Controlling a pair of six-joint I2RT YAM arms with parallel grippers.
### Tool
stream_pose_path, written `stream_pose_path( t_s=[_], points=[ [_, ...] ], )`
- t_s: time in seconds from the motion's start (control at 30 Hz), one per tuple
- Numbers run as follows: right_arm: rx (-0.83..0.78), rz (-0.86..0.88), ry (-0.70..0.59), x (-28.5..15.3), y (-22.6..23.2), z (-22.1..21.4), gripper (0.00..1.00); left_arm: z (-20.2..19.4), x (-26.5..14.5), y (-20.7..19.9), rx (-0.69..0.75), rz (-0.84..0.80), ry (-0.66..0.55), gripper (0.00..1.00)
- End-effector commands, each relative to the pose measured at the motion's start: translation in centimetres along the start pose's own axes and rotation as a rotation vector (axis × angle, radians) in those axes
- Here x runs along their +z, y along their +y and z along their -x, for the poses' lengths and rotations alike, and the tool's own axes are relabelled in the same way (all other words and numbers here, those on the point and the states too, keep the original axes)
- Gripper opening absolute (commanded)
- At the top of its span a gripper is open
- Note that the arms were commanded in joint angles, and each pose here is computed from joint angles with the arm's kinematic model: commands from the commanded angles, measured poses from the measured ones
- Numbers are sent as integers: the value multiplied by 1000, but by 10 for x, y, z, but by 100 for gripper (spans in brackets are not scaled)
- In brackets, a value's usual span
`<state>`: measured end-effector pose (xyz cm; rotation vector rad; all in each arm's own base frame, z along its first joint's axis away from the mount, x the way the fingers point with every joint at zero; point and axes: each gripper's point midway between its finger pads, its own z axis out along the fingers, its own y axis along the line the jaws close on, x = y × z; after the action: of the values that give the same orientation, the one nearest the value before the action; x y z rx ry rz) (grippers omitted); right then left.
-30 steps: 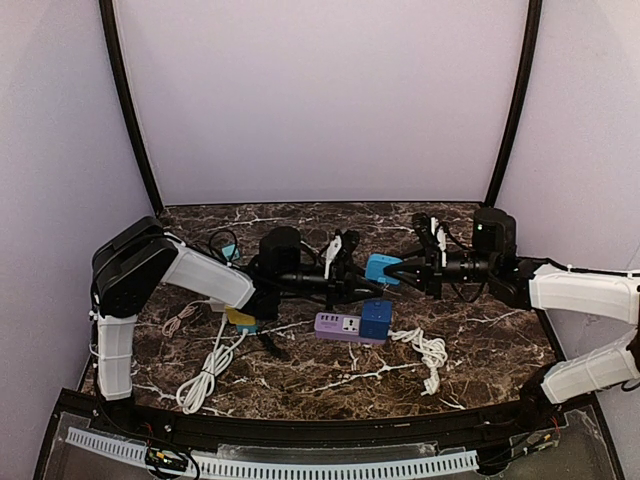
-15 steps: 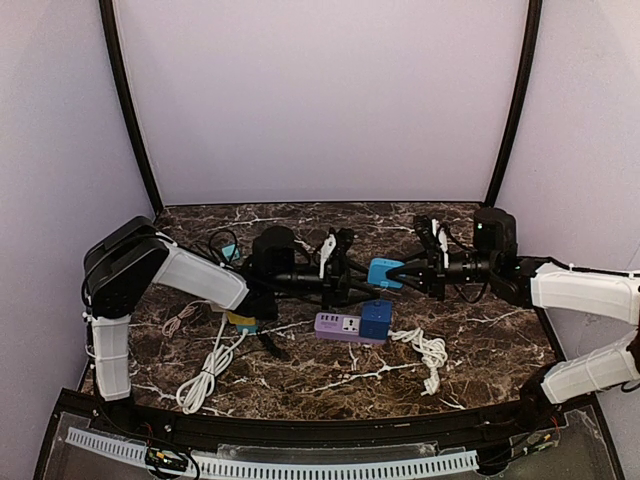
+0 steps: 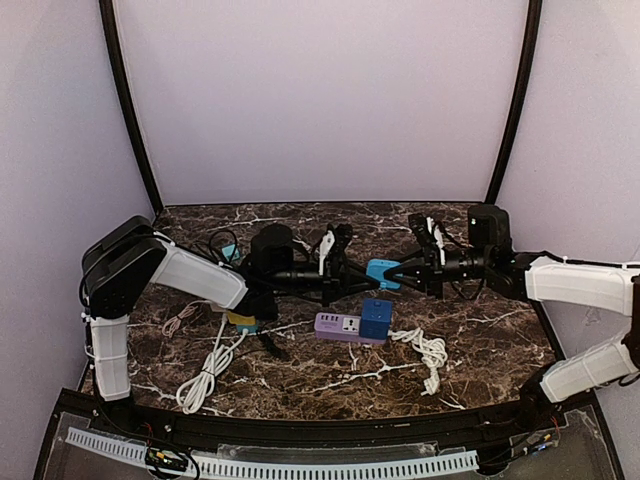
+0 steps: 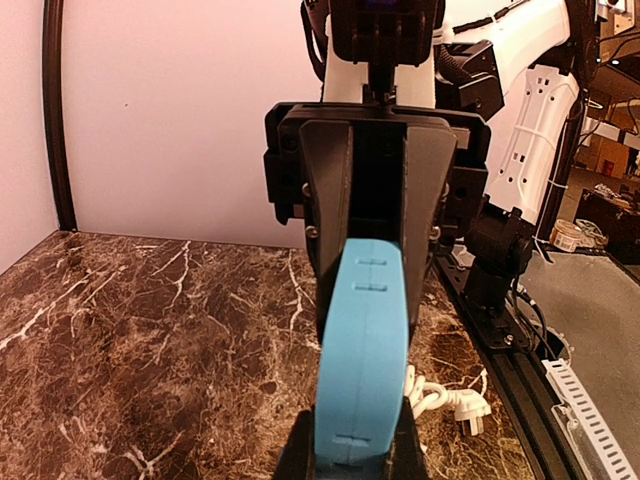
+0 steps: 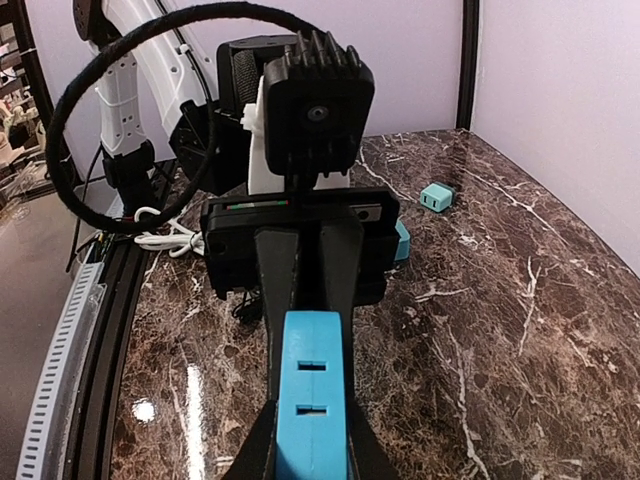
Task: Insert the plug
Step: Adjust the plug.
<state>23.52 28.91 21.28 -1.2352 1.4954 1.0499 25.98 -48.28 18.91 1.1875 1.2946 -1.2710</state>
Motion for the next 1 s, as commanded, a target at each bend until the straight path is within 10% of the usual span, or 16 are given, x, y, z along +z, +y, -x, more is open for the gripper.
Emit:
stream_pose_path(
  t_s=[0.0, 0.5, 0.97],
  points=[
    [4, 13, -1, 1, -2, 6, 28, 24, -1, -7, 39, -10, -46, 1],
    [115, 39, 66, 9, -9, -21, 39, 24, -1, -8, 66, -20, -51, 1],
    [101, 50, 57, 9, -10, -16, 4, 17, -2, -10, 54, -28, -37, 1]
  ],
)
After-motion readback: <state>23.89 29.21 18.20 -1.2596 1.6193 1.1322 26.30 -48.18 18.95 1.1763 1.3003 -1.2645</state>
